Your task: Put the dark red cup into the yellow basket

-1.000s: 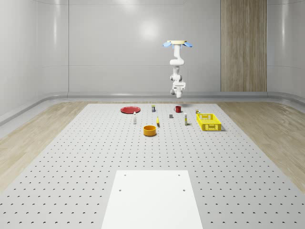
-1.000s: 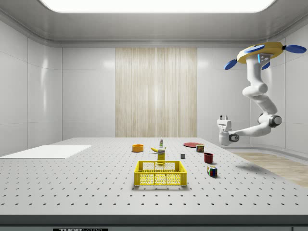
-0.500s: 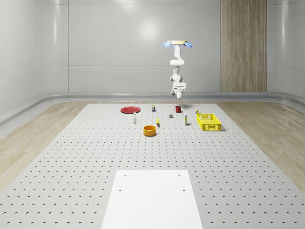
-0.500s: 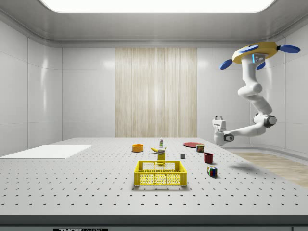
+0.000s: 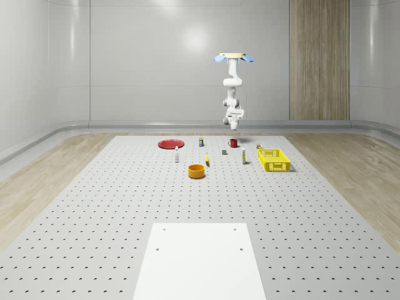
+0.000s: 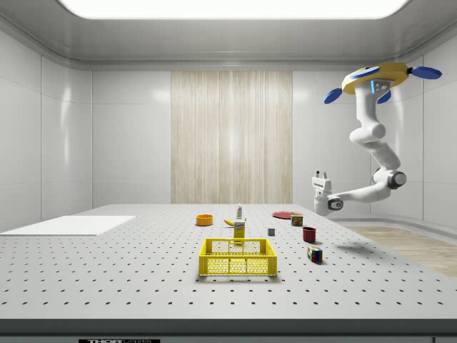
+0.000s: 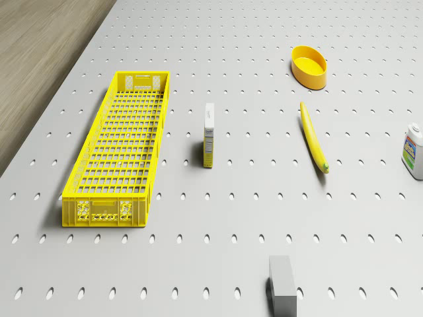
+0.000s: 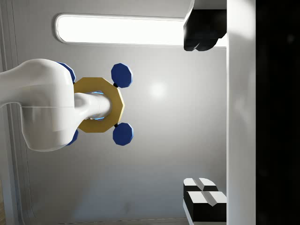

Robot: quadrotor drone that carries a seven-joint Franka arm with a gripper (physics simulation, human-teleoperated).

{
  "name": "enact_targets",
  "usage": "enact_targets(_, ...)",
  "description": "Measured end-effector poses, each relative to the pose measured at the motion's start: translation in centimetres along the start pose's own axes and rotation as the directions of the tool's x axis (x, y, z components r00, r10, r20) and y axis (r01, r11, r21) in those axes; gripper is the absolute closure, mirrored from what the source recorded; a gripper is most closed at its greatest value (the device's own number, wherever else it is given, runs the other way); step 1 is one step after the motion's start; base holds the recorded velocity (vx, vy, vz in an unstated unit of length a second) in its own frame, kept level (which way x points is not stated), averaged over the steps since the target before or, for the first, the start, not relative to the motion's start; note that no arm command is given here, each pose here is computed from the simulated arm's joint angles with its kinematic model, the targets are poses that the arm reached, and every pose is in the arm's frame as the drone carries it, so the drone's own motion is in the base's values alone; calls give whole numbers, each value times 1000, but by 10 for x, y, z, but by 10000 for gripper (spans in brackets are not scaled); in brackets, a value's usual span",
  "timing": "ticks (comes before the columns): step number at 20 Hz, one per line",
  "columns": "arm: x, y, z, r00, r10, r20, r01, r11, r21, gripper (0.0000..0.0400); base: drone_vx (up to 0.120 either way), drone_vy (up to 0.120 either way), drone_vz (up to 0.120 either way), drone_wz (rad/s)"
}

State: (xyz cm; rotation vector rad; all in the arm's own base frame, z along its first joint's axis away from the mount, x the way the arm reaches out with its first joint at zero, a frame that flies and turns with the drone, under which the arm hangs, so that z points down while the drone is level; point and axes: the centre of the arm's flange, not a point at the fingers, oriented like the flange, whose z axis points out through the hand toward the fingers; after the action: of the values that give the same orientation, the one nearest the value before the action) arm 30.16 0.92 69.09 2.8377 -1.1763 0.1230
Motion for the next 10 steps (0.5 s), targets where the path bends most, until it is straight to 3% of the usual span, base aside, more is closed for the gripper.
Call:
enact_targets(6,-12,-11,1,993,-9,-117,-4,994,-111,0,0,0,0,0)
enact_targets(10,-28,-27,8,959,-47,-280,-33,961,-273,0,0,0,0,0)
